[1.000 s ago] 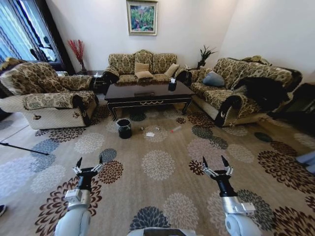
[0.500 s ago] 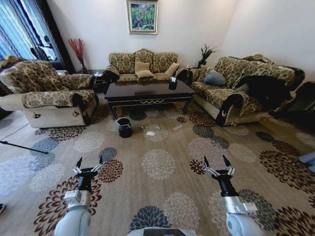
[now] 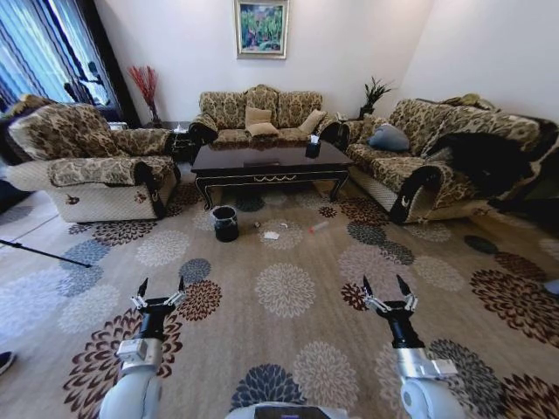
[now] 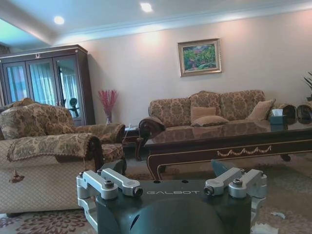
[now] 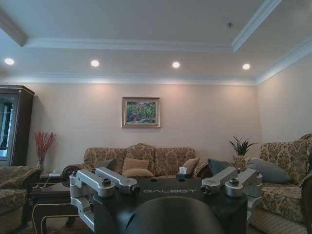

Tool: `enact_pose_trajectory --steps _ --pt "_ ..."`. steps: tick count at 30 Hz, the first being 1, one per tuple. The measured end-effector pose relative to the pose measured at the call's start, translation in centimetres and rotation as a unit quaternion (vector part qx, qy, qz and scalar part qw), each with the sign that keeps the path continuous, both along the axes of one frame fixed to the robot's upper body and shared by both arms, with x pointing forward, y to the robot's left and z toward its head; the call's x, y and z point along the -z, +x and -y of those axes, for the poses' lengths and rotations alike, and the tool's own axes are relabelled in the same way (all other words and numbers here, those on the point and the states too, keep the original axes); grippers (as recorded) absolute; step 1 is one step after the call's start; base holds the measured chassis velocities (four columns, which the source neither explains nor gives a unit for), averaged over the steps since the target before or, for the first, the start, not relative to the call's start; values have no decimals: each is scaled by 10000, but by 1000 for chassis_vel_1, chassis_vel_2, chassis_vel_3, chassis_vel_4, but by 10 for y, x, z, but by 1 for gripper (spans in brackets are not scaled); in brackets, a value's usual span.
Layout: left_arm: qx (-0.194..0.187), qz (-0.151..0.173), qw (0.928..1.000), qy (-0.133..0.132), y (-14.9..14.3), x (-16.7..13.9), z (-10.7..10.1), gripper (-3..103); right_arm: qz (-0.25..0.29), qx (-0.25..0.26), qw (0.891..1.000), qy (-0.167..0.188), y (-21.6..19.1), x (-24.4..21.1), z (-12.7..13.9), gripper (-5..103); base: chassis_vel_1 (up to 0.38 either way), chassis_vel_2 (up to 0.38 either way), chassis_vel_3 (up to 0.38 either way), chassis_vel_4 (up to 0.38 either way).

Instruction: Move to the front of the table and pick up the trash from the floor, then place it into the trash bin.

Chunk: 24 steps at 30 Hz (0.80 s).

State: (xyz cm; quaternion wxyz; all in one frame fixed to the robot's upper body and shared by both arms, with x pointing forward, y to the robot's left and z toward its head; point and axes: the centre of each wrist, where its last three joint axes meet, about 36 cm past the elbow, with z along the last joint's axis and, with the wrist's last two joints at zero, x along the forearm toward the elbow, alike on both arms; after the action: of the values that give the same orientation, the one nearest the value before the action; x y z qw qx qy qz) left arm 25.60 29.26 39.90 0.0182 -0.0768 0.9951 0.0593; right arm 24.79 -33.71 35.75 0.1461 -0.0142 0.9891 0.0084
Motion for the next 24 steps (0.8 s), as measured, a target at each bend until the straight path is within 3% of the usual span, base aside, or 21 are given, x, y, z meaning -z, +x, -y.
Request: enact_pose_trajectory --steps 19,24 --pt "-30 19 10000 50 -3 0 -2 100 155 116 9998 72 2 0 2 100 0 0 0 0" --pt "-34 110 9999 92 -5 -9 -2 100 89 353 9991 -218 0 -8 4 100 0 0 0 0"
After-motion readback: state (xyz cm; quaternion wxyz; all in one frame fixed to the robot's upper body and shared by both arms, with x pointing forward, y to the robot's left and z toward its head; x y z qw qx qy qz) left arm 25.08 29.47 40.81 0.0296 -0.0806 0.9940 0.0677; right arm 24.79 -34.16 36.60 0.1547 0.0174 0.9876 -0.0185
